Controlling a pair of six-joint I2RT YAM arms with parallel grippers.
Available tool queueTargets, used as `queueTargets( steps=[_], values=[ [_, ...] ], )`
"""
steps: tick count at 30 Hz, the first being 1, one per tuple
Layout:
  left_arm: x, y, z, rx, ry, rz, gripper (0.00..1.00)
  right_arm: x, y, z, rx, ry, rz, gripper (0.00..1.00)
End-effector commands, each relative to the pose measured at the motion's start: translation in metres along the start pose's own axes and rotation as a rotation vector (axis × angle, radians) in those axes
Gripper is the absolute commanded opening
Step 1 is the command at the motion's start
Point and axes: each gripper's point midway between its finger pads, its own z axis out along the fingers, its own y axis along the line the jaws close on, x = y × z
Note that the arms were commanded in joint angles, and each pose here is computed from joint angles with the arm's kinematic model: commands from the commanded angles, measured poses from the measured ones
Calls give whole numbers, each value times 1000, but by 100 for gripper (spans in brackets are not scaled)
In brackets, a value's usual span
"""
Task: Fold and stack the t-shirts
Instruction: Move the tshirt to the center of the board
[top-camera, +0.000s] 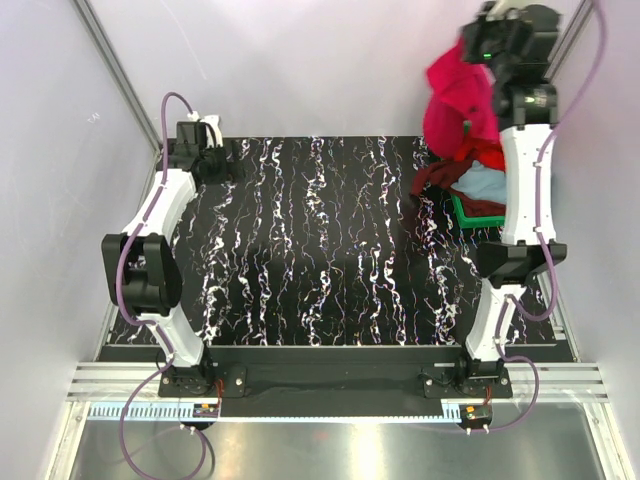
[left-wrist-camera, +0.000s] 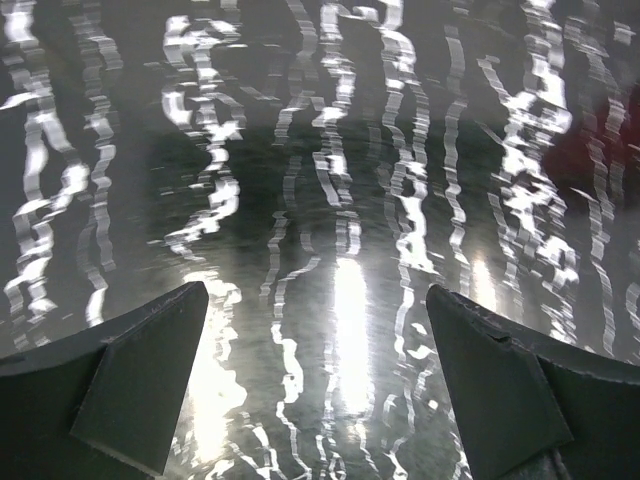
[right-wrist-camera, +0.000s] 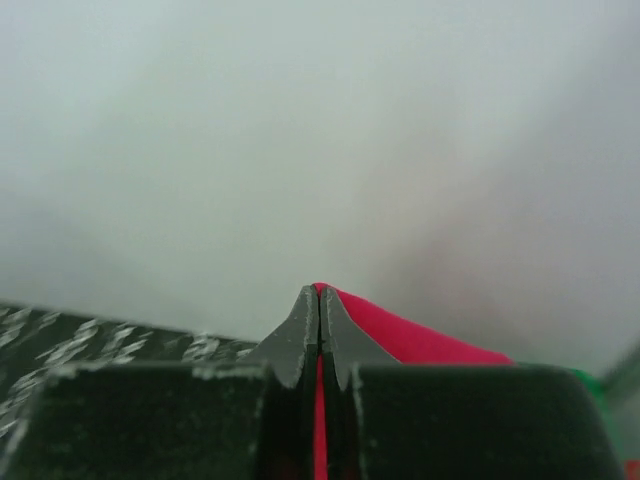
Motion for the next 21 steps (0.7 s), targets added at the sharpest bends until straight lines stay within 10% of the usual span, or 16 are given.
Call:
queueTargets(
  steps=[1,13,18,21],
  values=[
    [-46,33,-20,-167,-142,-45,98,-38,101,-30,-283,-59,89,0],
    [-60,83,-45,-281,-194,-75,97,-95,196,-91,-584,-140,255,0],
    [-55,76,-42,-242,-182,-79,97,-32,189,-78,-532,20,174,0],
    [-52,71,-40,-211,-169,-78,97,78,187,-71,-522,278,114,32]
  ],
)
